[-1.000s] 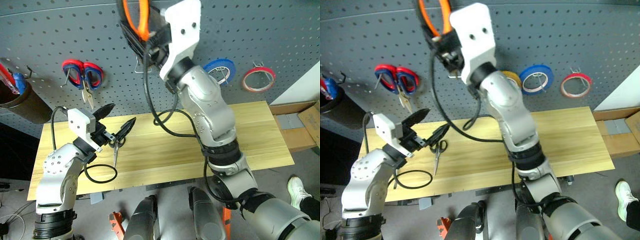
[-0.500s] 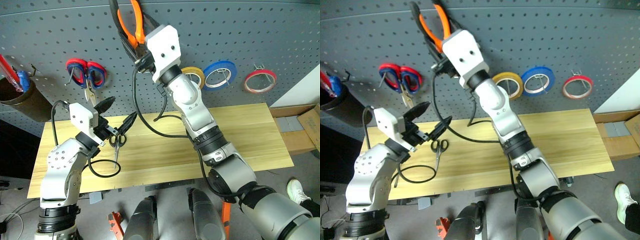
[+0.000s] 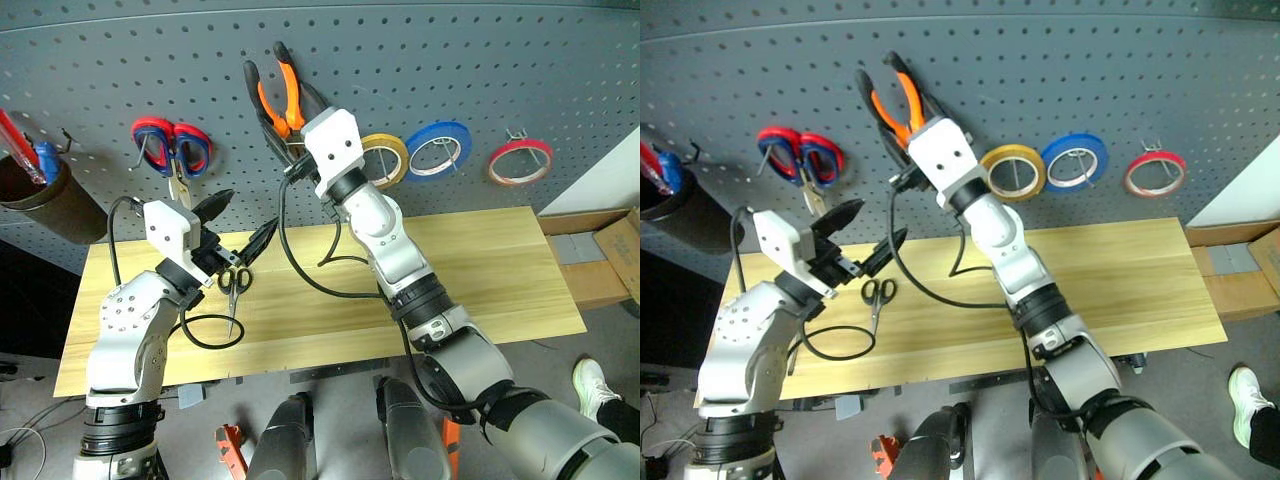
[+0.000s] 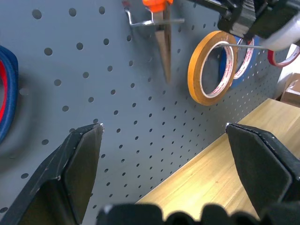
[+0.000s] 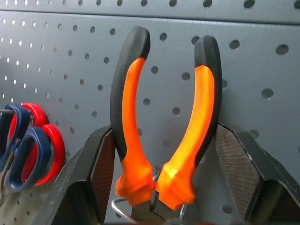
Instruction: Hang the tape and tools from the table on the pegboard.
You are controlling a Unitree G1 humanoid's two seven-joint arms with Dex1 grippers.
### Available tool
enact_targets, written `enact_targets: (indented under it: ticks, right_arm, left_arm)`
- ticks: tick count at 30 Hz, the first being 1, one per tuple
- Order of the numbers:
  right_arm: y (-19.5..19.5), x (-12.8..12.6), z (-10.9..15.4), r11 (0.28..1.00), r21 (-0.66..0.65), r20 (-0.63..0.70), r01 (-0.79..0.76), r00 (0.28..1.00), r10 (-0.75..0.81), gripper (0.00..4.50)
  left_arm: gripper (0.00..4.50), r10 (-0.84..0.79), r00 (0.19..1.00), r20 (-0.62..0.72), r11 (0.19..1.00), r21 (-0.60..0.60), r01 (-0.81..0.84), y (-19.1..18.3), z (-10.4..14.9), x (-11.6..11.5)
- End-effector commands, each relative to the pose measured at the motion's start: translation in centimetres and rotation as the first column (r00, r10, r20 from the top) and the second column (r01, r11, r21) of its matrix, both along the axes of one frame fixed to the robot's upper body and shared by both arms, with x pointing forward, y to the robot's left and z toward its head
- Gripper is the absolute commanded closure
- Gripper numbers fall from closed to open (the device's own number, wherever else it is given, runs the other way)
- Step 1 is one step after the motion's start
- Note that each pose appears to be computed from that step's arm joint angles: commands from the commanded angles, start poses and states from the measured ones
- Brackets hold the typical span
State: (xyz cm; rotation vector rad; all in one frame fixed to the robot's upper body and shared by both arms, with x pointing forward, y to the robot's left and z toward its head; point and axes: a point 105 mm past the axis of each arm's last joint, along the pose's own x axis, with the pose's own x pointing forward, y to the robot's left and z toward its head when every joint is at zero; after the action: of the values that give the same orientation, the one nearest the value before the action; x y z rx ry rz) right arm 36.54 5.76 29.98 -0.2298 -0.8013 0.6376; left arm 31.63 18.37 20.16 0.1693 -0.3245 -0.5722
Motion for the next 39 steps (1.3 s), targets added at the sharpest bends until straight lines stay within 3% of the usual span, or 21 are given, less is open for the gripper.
enact_targets:
  ticks: [1, 2, 7, 15, 21, 25, 28, 32, 35, 39]
  right_arm:
    - [0.4, -1.4, 1.8, 0.999, 0.035, 0.056, -0.030, 0.998, 0.028, 1.77]
    - [0.3, -1.3, 1.8, 0.999, 0.037, 0.048, -0.022, 0.999, 0.021, 1.77]
    - [-0.3, -0.6, 1.7, 0.999, 0.031, 0.019, 0.017, 1.000, -0.018, 0.14]
    - [-5.1, -2.5, 4.5, 0.994, 0.105, 0.023, 0.041, 0.999, -0.044, 0.06]
    - [-9.3, -4.4, 5.0, 0.992, 0.117, -0.063, -0.047, 0.996, 0.055, 0.06]
    - [-10.2, -5.2, 2.5, 0.980, 0.085, -0.276, -0.179, 0.941, 0.196, 0.06]
    - [-10.7, -5.8, -2.3, 0.964, 0.008, -0.524, -0.264, 0.820, 0.229, 0.06]
    - [-10.9, -7.3, -8.0, 0.937, -0.087, -0.743, -0.339, 0.648, 0.166, 0.06]
    - [-10.6, -8.0, -10.1, 0.930, -0.100, -0.804, -0.354, 0.579, 0.134, 0.06]
    - [-9.7, -8.2, -10.9, 0.933, -0.110, -0.817, -0.342, 0.565, 0.111, 0.06]
  left_arm:
    - [0.00, -0.004, 0.999, 0.041, 1.000, 0.005, 0.004, -0.2, 0.7, -0.2]
    - [0.00, -0.004, 0.999, 0.041, 1.000, 0.006, 0.003, -0.3, 0.7, -0.2]
    - [0.00, 0.011, 0.999, 0.032, 1.000, 0.009, -0.011, -0.1, 0.5, 0.0]
    - [0.00, 0.046, 0.998, -0.036, 0.999, 0.015, -0.045, 0.4, -1.1, 0.1]
    - [0.00, 0.061, 0.980, -0.187, 0.998, 0.024, -0.057, 0.7, -4.1, -0.5]
    - [0.00, 0.148, 0.940, -0.307, 0.988, 0.092, -0.125, 1.5, -6.8, -0.7]
    - [0.00, 0.335, 0.845, -0.417, 0.940, 0.209, -0.270, 3.2, -9.9, -0.6]
    - [0.00, 0.486, 0.682, -0.546, 0.873, 0.330, -0.358, 4.7, -13.1, -0.4]
    - [0.00, 0.514, 0.628, -0.584, 0.858, 0.374, -0.353, 4.9, -14.2, -0.1]
    - [0.00, 0.527, 0.537, -0.659, 0.847, 0.353, -0.397, 5.6, -15.4, 0.2]
